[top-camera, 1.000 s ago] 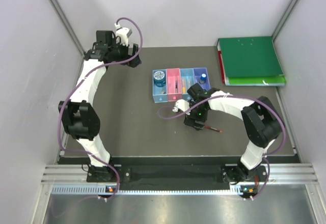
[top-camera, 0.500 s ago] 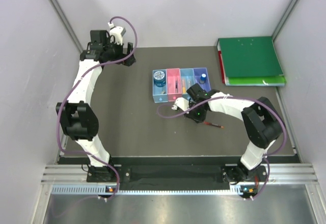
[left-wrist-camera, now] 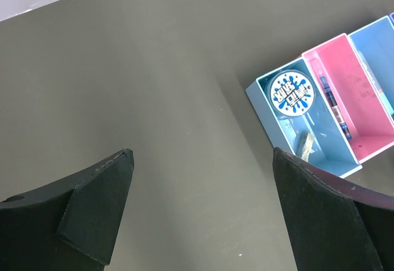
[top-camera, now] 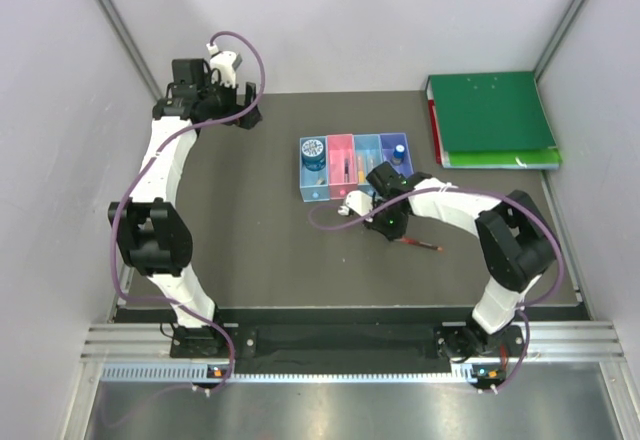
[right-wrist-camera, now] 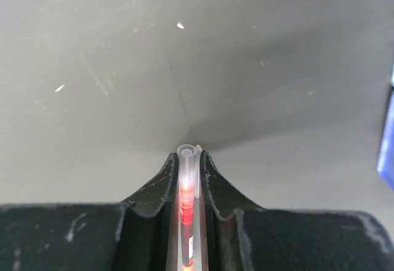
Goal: Sort the stationery into containers
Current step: Pick up the pen from the center of the board, then place the pen in the storage box.
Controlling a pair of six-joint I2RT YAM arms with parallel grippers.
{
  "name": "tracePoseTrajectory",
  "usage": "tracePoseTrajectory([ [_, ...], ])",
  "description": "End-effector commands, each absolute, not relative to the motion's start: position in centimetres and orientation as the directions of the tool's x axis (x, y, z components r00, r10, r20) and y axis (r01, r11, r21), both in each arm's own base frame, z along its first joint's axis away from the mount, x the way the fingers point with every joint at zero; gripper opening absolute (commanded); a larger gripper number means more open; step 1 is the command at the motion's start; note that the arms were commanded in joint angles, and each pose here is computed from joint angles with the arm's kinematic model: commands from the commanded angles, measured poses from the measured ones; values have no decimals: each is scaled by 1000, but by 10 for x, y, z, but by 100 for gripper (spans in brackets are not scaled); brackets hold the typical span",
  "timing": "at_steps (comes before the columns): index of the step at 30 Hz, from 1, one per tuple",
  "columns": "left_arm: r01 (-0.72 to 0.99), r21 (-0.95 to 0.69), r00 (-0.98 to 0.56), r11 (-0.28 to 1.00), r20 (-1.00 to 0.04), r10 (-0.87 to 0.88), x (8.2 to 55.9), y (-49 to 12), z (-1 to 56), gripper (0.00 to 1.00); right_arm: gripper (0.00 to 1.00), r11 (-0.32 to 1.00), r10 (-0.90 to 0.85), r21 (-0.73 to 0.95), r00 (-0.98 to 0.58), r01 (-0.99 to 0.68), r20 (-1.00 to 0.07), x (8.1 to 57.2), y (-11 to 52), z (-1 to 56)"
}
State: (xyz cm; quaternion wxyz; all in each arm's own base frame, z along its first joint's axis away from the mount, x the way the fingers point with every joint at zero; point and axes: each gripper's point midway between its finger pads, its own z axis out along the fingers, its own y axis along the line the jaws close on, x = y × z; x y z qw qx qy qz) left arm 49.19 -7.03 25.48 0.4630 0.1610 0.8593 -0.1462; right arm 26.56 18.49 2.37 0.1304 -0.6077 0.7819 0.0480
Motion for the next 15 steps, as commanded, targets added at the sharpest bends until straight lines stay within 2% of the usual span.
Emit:
tracePoseTrajectory([
  [1,427,-56,-434,902,-888,151,499,-69,286,99,0,283,-908,-104,-231,-953,-349,286,212,76],
  [11,420,-63,-444,905,-884,144,494,-68,276,99,0,356,-778,-11,-290,-934,-558,313,266,163],
  [15,416,-53,-435,908,-888,147,492,-66,279,99,0,429,-672,12,-328,-903,-664,343,287,200],
])
